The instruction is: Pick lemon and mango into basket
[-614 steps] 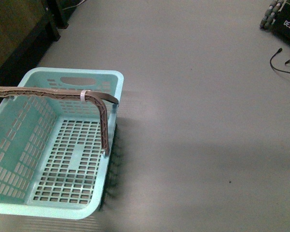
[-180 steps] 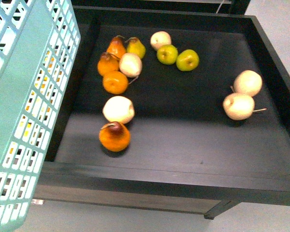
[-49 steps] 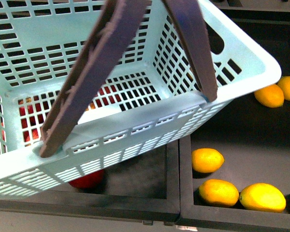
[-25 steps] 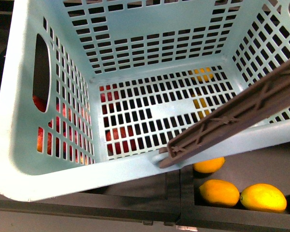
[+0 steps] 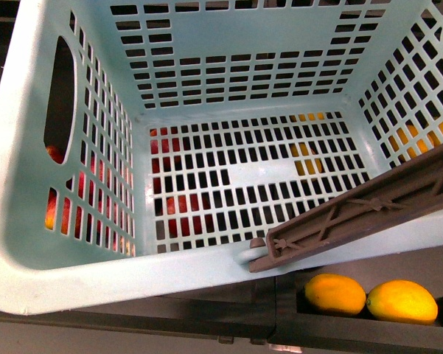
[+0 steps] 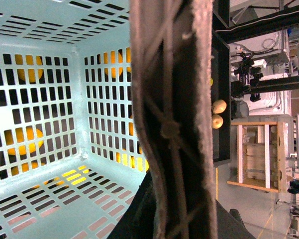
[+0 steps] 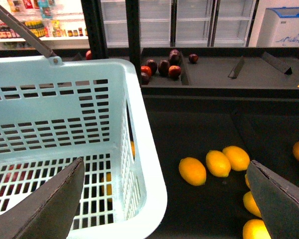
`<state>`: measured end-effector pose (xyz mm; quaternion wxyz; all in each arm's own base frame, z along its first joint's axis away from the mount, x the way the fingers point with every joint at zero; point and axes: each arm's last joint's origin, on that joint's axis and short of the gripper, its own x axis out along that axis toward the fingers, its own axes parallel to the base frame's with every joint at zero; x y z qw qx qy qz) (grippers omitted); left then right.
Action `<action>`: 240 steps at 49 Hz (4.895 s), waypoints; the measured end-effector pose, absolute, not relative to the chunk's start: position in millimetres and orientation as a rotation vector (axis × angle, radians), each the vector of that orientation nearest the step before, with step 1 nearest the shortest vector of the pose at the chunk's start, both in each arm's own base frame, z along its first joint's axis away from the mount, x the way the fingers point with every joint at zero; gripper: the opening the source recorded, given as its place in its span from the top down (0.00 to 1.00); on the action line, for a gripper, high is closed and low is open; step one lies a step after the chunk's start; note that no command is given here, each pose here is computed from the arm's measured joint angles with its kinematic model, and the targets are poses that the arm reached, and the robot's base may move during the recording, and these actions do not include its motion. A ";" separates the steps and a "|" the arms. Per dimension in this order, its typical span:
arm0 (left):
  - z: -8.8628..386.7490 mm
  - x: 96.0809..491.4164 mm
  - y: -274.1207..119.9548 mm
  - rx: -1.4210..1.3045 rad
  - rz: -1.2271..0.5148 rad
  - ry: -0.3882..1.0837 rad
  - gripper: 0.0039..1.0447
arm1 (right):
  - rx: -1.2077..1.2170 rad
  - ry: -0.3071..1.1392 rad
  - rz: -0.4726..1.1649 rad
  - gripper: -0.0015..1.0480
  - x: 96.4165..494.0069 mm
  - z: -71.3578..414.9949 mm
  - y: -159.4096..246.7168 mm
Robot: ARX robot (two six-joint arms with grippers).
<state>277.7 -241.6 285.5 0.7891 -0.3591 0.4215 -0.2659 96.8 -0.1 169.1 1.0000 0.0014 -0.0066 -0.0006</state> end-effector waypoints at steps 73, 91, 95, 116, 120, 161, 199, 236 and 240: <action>286.0 277.5 -242.2 -0.770 -0.576 0.905 0.95 | 0.212 0.837 -0.433 0.08 355.4 -20.2 -175.2; 286.0 277.6 -242.2 -0.770 -0.576 0.905 0.95 | 0.234 0.865 -0.453 0.08 373.4 -37.9 -184.8; 286.0 277.5 -242.2 -0.770 -0.576 0.905 0.95 | 0.234 0.867 -0.453 0.08 377.3 -40.1 -186.8; 286.0 277.5 -242.2 -0.770 -0.576 0.905 0.95 | 0.250 0.917 -0.478 0.38 378.2 -53.4 -189.7; 286.0 277.5 -242.2 -0.770 -0.576 0.905 0.95 | 0.253 0.915 -0.475 0.41 376.0 -53.0 -189.7; 286.0 277.5 -242.2 -0.770 -0.577 0.905 0.95 | 0.340 0.424 -0.180 0.42 285.4 190.6 -132.8; 286.0 277.6 -242.1 -0.768 -0.575 0.903 0.95 | 0.287 0.363 0.182 0.43 268.5 230.2 25.8; 283.8 278.8 -242.7 -0.762 -0.570 0.906 0.95 | 0.316 0.257 0.004 0.08 233.9 254.1 3.4; 283.9 278.8 -242.7 -0.762 -0.570 0.904 0.95 | 0.255 0.152 -0.016 0.15 222.6 257.3 -8.7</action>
